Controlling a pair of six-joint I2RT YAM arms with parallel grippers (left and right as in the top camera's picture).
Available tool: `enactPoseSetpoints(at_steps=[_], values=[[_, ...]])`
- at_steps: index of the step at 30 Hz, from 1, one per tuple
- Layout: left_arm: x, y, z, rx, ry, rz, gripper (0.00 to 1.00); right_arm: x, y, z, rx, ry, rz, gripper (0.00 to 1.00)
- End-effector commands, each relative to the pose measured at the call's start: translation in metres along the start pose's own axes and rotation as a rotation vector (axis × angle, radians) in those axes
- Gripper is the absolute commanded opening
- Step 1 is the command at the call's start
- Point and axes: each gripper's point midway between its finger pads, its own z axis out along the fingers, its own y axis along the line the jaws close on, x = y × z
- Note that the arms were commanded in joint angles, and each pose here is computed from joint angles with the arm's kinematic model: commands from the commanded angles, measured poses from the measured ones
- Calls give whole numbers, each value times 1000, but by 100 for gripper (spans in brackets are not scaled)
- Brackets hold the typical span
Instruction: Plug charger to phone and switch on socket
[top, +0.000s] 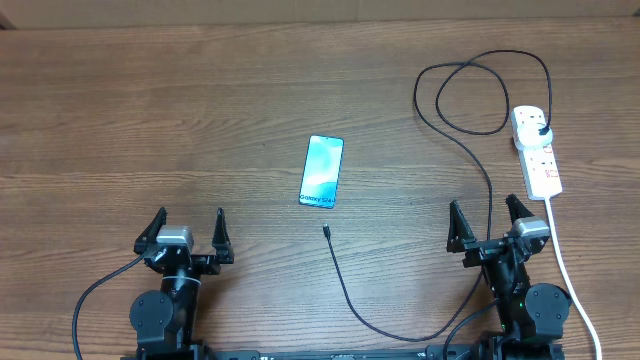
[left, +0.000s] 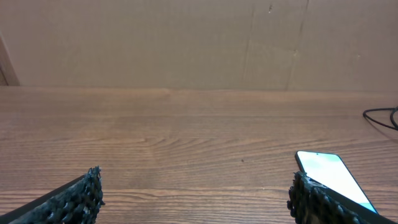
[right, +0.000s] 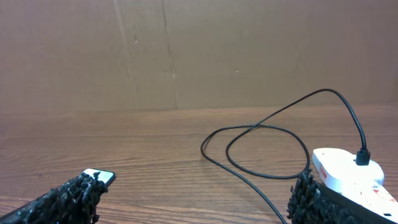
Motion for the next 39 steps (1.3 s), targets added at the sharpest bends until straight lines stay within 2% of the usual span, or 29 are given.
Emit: enactPoseSetpoints(at_steps=[1,39], values=[[0,2,0,-9,-4,23,100,2,1,0,-3,-2,1,100],[0,2,0,-9,-4,23,100,2,-2,0,7,-3,1,100]])
